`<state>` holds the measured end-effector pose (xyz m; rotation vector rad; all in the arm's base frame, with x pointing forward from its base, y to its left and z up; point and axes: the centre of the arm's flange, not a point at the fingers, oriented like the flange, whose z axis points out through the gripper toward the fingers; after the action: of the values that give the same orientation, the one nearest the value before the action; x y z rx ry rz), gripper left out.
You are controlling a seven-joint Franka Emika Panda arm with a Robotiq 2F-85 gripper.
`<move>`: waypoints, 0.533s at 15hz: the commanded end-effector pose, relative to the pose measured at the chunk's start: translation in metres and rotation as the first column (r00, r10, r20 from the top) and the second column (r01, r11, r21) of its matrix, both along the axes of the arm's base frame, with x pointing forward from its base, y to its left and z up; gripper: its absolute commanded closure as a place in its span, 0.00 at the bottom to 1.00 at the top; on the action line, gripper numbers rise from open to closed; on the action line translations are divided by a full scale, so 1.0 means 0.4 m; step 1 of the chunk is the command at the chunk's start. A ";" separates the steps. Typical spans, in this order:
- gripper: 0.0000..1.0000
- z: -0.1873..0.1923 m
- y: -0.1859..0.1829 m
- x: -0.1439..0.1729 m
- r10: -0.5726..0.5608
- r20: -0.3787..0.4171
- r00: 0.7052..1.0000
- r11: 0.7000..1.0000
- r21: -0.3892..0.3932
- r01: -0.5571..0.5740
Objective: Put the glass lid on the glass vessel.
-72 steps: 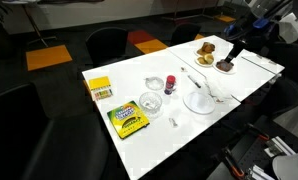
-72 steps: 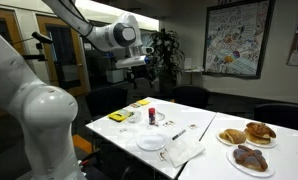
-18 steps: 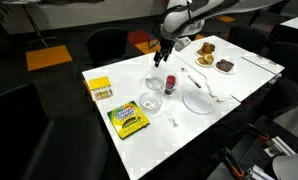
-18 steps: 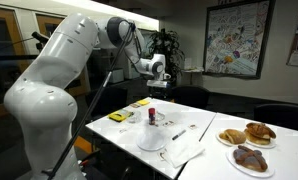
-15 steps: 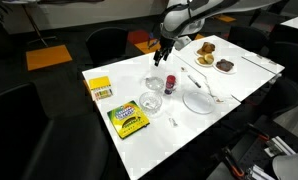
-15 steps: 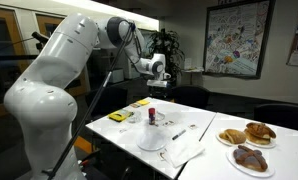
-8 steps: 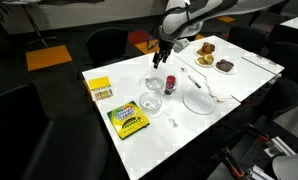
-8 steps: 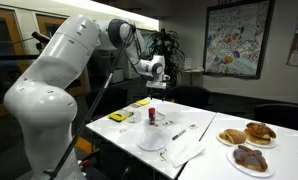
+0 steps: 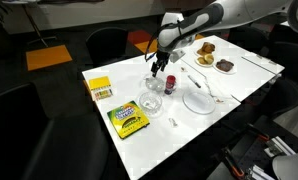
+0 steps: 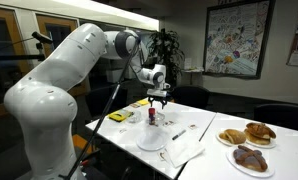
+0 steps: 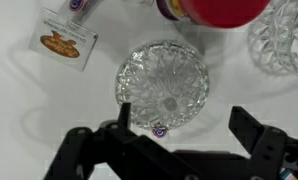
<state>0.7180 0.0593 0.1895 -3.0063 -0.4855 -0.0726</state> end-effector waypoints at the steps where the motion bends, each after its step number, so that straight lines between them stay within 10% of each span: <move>1: 0.00 -0.038 0.004 0.045 0.011 0.015 1.000 1.000 0.006 -0.011; 8: 0.00 -0.084 0.024 0.071 0.014 -0.021 1.000 1.000 0.012 -0.014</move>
<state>0.7319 0.0661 0.1629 -2.9916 -0.4877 -0.0733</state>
